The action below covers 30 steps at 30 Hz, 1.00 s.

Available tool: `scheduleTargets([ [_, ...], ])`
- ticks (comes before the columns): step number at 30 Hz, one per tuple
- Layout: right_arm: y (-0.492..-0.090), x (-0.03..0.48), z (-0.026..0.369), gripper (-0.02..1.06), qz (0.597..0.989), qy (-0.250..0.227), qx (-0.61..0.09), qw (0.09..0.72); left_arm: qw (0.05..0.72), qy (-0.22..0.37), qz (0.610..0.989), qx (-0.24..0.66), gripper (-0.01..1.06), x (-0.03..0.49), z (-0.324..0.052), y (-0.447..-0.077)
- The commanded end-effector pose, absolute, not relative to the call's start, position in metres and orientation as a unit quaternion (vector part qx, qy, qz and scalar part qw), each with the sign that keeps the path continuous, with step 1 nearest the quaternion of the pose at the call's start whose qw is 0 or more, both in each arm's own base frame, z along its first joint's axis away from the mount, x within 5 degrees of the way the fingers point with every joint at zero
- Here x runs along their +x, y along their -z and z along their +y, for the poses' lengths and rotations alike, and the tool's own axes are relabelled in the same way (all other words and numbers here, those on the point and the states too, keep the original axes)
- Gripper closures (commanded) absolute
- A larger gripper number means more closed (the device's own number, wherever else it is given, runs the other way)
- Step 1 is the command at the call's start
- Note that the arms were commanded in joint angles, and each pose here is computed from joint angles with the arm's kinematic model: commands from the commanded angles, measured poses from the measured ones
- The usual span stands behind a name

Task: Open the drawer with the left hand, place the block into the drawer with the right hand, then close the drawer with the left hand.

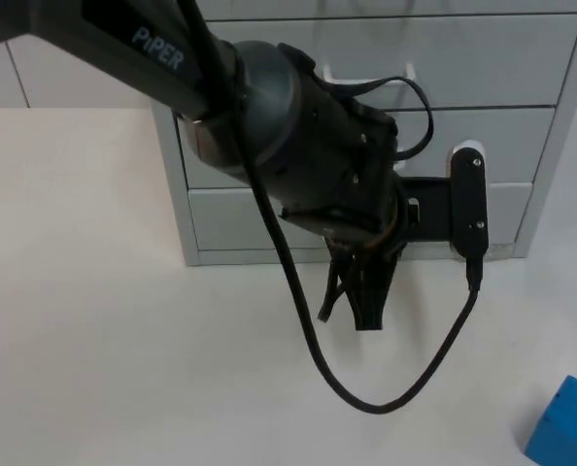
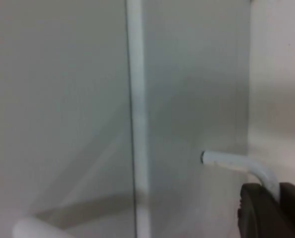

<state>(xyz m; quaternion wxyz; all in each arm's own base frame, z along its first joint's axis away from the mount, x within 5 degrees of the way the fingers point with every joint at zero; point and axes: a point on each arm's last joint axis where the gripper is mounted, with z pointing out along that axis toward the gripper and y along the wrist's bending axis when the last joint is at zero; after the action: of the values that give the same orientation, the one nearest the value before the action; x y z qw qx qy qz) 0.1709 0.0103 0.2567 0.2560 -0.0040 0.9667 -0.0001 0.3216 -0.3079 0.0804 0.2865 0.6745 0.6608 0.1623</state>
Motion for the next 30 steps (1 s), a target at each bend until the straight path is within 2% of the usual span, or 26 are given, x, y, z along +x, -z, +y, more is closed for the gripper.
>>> scheduleTargets([
  [1,-0.259,0.172,0.011,-0.01,0.965,-0.003,-0.001,0.263,0.235,-0.148,0.721,0.634,1.05,0.31,-0.298,-0.058],
  [2,-0.259,0.172,0.011,-0.01,0.965,-0.003,-0.001,0.263,0.227,-0.142,0.74,0.617,1.05,0.307,-0.298,-0.061],
  [6,-0.259,0.172,0.011,-0.01,0.965,-0.003,-0.001,0.263,0.208,-0.131,0.754,0.61,1.05,0.296,-0.301,-0.069],
  [13,-0.259,0.172,0.011,-0.01,0.965,-0.003,-0.001,0.264,0.186,-0.119,0.759,0.612,1.05,0.269,-0.311,-0.087],
  [20,-0.259,0.172,0.01,-0.01,0.965,-0.003,-0.002,0.264,0.154,-0.128,0.749,0.632,1.05,0.241,-0.32,-0.096],
  [30,-0.259,0.172,0.01,-0.01,0.965,-0.003,-0.002,0.264,0.092,-0.055,0.754,0.648,1.05,0.222,-0.324,-0.091],
])
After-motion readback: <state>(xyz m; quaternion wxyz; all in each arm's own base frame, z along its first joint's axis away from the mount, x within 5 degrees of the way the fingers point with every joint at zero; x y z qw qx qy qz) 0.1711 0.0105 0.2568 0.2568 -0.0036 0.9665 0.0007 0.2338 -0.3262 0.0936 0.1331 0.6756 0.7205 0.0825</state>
